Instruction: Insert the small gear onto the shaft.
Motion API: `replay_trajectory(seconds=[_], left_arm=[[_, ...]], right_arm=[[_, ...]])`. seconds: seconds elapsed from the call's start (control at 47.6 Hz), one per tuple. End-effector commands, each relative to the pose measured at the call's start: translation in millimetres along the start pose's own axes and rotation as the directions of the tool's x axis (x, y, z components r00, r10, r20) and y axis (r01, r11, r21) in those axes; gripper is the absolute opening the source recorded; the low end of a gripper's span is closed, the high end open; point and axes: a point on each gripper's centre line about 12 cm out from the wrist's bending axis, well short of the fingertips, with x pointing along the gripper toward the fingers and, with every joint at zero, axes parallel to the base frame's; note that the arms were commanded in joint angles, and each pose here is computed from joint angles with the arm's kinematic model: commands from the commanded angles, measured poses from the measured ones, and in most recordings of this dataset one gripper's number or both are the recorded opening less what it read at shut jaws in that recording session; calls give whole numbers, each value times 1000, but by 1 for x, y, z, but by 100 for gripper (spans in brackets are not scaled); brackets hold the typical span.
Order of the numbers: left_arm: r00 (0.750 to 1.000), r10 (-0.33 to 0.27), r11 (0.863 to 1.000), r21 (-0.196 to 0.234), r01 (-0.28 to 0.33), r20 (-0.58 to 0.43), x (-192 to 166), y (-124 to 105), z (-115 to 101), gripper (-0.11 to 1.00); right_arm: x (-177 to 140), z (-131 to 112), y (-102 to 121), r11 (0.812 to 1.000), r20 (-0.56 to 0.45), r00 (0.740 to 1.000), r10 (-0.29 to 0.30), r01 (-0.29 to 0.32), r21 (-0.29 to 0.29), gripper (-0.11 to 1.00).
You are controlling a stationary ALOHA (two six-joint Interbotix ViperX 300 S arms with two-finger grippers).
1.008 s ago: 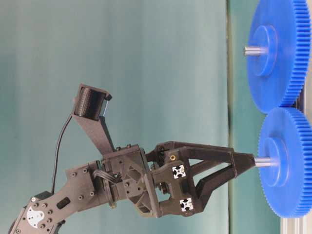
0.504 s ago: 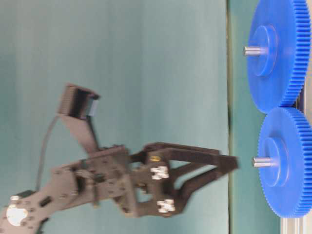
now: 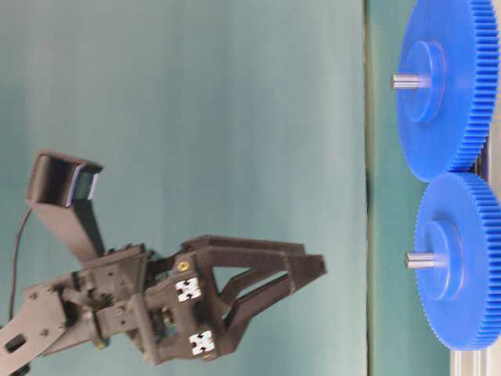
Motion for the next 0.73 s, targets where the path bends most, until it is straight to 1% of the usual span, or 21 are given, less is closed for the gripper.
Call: replay_trajectory(seconds=[0.0,0.714], left_arm=[[999,8,1000,3,-8,50,-21,1,7,81],[999,6,1000,2,-7,36,-18,1,6,81]], right_arm=[[0,8,1,1000,21,1000,2,-3,11,2],[-1,8,1,1000,29,1000,1,-1,13,2]])
